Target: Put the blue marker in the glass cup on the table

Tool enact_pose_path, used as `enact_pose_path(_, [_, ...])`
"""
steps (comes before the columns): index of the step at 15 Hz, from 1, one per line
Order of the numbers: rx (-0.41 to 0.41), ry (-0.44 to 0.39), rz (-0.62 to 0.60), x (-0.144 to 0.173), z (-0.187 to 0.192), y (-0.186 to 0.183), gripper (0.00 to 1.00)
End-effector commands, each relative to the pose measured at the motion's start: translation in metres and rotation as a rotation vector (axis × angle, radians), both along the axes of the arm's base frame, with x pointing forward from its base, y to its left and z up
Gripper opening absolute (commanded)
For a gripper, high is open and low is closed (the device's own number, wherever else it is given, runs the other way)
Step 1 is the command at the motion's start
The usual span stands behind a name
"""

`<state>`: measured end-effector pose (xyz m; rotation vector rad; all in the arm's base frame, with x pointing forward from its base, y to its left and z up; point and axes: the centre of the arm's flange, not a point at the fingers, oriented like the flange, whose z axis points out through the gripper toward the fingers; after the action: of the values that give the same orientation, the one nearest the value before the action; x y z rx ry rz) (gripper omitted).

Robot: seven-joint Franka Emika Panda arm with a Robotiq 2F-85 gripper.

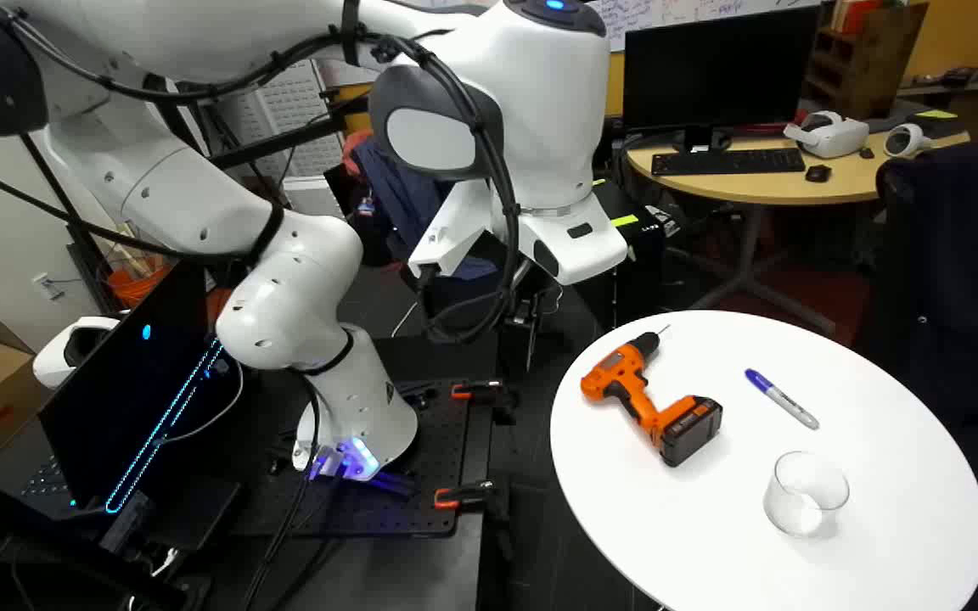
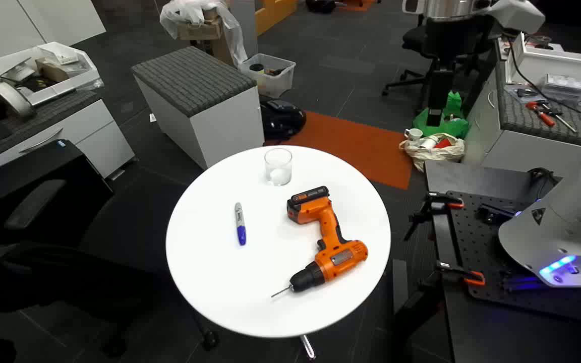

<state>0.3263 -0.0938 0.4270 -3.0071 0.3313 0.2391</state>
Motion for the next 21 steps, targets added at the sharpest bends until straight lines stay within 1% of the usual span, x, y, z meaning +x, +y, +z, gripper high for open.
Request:
enact_pose_path(1, [0.0, 0.0, 0.0, 0.0, 0.0, 0.0, 1.0])
enact_pose_path(6, [0.0, 0.0, 0.0, 0.0, 0.0, 0.0, 1.0])
enact_pose_path(11, [-0.019, -0.026, -0.001, 0.008, 0.001, 0.002, 1.0])
enact_pose_path(15, [-0.036, -0.079, -0.009, 0.021, 0.005, 0.005, 1.0])
enact_pose_path(19, [-0.067, -0.154, -0.017, 0.038, 0.011, 0.012, 1.0])
enact_pose_path(21, [-0.061, -0.191, -0.045, 0.049, 0.014, 0.018, 1.0])
